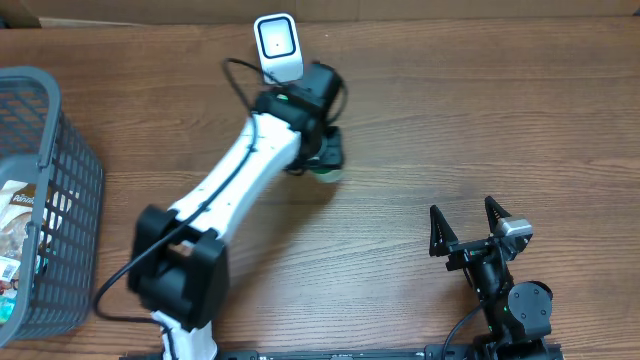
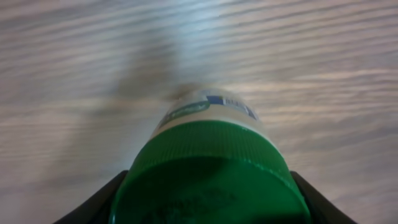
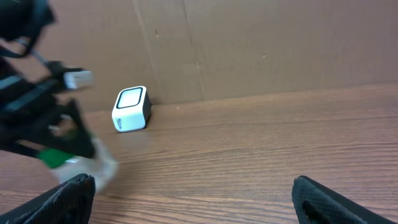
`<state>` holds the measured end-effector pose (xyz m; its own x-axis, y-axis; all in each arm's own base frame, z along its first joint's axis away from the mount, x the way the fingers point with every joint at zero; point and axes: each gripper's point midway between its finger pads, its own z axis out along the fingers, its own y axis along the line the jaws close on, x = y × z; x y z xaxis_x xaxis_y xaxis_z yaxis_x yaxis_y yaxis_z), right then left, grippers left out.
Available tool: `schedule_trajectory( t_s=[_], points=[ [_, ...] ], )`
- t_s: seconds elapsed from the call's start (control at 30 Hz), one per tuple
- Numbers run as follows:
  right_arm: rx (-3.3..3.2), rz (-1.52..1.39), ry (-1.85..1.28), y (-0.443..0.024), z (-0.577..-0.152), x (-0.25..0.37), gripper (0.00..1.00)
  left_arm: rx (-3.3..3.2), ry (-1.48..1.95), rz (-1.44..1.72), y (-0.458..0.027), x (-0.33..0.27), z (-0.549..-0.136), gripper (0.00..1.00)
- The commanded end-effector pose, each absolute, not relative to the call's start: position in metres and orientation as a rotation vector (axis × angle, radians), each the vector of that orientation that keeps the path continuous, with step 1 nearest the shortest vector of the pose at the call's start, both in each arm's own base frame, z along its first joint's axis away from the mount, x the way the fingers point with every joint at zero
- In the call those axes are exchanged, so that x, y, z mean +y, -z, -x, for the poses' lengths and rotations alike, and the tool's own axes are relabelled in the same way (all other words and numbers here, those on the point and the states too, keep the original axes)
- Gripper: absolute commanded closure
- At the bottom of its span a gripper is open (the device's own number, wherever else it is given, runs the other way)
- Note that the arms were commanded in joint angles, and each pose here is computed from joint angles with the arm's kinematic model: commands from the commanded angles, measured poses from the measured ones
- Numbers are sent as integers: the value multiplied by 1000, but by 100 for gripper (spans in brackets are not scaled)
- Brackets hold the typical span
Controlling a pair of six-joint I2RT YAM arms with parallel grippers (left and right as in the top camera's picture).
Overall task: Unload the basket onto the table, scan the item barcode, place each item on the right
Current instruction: 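Lift the jar out and carry it toward the white scanner, then hold the jar under the scanner, then set it on the table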
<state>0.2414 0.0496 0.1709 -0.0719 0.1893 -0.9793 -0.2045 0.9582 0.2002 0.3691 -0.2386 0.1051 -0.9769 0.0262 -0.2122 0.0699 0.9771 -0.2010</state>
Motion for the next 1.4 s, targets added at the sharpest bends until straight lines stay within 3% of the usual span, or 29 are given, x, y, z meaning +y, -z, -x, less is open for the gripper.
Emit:
schedule_trajectory(
  t_s=[0.0, 0.27, 0.83, 1.1, 1.37],
  points=[
    [1604, 8, -320, -170, -242, 49, 0, 2914, 355, -115, -92, -268, -365, 48],
    [1604, 8, -320, -170, -242, 49, 0, 2930, 337, -219, -51, -301, -359, 49],
    [1604, 8, -320, -170, -242, 49, 0, 2928, 206, -362, -72, -302, -349, 48],
    [1604, 8, -320, -170, -242, 49, 0, 2951, 237, -369, -71, -304, -343, 20],
    [1604, 8, -320, -170, -242, 49, 0, 2934, 241, -355, -90, -301, -353, 16]
  ],
)
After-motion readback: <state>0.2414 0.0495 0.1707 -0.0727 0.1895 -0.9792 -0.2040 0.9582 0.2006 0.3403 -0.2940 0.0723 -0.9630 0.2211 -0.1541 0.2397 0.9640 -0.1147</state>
